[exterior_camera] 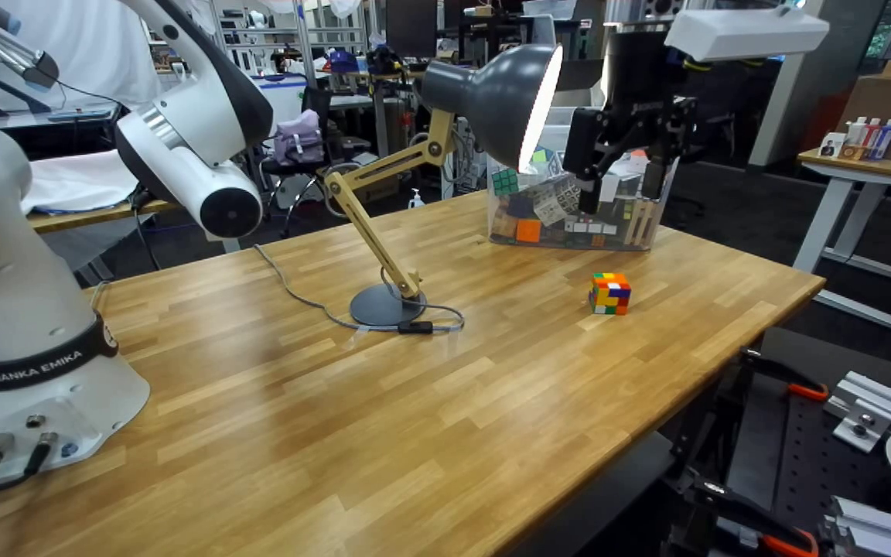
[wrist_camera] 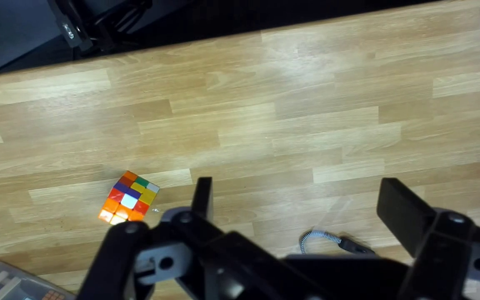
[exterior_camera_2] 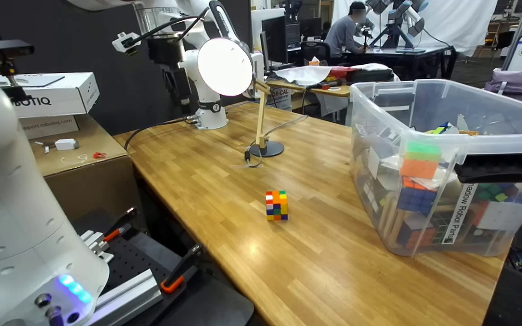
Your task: Put the Rubik's cube in the storage box then switch the desk lamp off and on
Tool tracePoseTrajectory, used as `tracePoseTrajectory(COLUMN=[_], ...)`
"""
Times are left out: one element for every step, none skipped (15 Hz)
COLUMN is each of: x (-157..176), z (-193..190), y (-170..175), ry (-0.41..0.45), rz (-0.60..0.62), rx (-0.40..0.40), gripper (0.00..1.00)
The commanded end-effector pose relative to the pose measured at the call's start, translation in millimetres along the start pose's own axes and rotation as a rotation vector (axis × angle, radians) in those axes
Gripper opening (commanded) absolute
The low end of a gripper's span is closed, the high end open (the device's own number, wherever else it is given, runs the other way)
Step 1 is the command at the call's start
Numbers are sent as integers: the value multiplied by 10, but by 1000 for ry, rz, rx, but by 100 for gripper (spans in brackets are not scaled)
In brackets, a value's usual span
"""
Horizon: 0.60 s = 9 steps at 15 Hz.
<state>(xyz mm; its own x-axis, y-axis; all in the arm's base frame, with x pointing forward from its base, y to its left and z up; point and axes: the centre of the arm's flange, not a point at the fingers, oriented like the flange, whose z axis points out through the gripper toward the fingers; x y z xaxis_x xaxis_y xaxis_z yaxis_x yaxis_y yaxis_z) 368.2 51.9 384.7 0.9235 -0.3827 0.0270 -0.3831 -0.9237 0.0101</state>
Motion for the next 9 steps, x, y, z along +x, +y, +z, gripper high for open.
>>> tracePoseTrajectory(x=[0, 44, 99, 155, 185, 237, 279, 318, 350], z=[0, 9, 30, 58, 74, 110, 147, 192, 248], y=[0, 4, 33, 84, 128, 210, 297, 401, 499], ry=[0, 1, -2, -6, -10, -19, -27, -38, -53], rz=[0, 8, 19, 38, 52, 80, 108, 138, 165], rx=[0, -1, -6, -8, -8, -7, -12, -14, -14], gripper=[100, 100, 100, 100, 100, 100, 100, 100, 100])
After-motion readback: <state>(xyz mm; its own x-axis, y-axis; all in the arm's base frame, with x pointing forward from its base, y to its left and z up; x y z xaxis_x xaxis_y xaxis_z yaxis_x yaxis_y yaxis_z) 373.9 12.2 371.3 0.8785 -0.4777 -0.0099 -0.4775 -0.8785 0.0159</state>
